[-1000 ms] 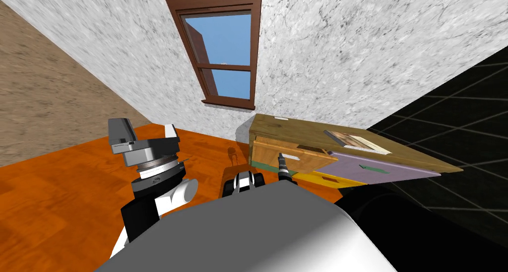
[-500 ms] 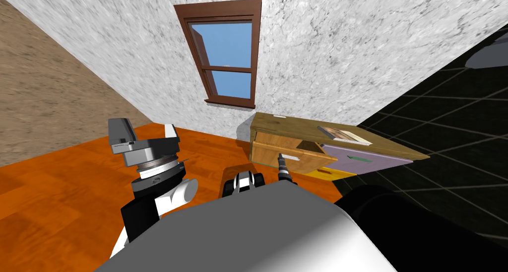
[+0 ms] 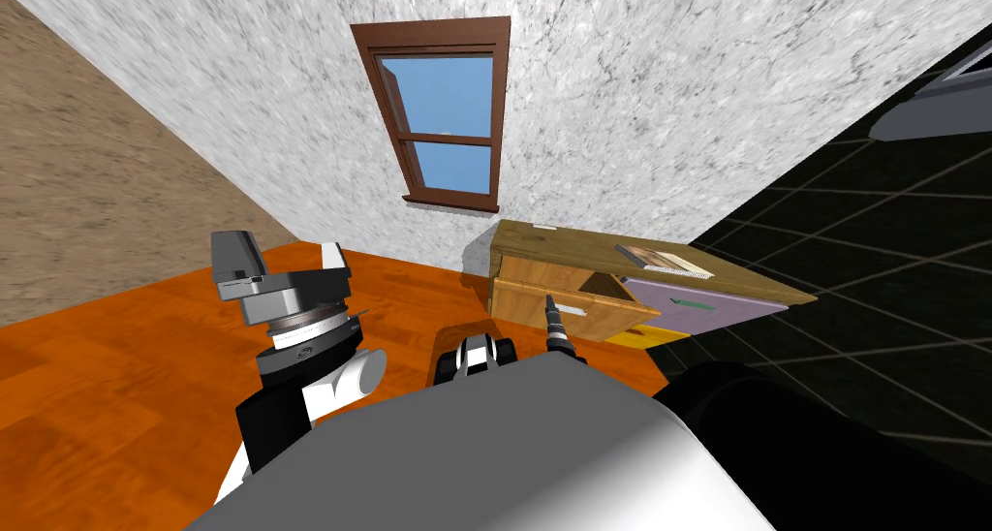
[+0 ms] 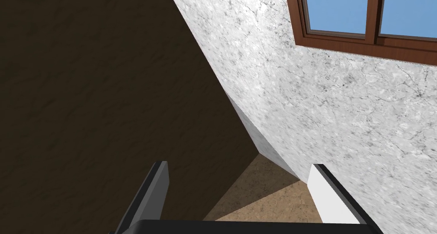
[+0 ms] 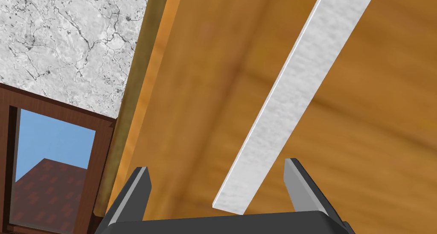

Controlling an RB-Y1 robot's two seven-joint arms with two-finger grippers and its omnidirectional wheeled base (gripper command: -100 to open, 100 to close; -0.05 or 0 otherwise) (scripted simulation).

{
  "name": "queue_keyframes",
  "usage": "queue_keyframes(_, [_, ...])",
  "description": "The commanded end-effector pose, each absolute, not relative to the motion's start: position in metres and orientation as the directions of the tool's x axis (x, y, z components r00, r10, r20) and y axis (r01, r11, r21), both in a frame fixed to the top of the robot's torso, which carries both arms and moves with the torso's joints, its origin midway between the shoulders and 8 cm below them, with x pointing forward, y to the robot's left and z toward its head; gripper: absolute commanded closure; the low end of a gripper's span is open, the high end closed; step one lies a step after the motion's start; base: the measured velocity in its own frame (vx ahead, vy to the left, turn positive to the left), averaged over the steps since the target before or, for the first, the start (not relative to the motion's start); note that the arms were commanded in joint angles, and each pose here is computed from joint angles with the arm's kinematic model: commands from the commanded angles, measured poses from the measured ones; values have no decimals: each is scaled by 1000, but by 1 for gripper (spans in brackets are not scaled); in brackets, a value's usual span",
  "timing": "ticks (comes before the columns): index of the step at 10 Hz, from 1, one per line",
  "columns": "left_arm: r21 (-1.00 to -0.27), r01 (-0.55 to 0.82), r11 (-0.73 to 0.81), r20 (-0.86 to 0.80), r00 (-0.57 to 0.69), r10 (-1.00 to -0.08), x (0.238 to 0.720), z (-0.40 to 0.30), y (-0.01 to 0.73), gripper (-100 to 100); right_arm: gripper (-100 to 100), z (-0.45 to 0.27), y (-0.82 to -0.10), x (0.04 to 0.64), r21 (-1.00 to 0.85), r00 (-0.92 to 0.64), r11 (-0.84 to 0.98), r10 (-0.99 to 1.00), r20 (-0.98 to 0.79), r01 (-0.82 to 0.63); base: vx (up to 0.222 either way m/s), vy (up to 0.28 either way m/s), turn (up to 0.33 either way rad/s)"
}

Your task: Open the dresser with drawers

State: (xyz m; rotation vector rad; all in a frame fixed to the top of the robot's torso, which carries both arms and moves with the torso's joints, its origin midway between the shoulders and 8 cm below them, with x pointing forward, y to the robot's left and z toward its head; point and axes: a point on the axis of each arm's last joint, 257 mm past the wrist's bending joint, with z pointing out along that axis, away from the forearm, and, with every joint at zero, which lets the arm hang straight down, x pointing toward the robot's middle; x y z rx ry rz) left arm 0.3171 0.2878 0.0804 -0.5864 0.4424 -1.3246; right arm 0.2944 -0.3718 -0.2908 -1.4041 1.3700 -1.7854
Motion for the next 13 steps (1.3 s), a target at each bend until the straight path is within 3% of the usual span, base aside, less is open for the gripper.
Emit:
queue_keyframes(1, [-628,766,137,28,198,-980,317,80,288,0,-100,-277,-382,291,-903,-353,-382,-831,429,-198,21,32,-13])
queue_keyframes(7, [-628,766,137,28,198,-980,317,80,288,0,-100,-259,-391,284,-902,-331,-378,-840,429,-210,16,32,-14])
queue_keyframes(8, [-628,766,137,28,198,-980,317,80,288,0,0,-261,-391,284,-901,-328,-377,-841,429,-213,3,-6,0])
queue_keyframes(13, [-628,766,137,28,198,-980,317,80,288,0,0,-268,-389,281,-903,-321,-366,-847,424,-226,0,0,0])
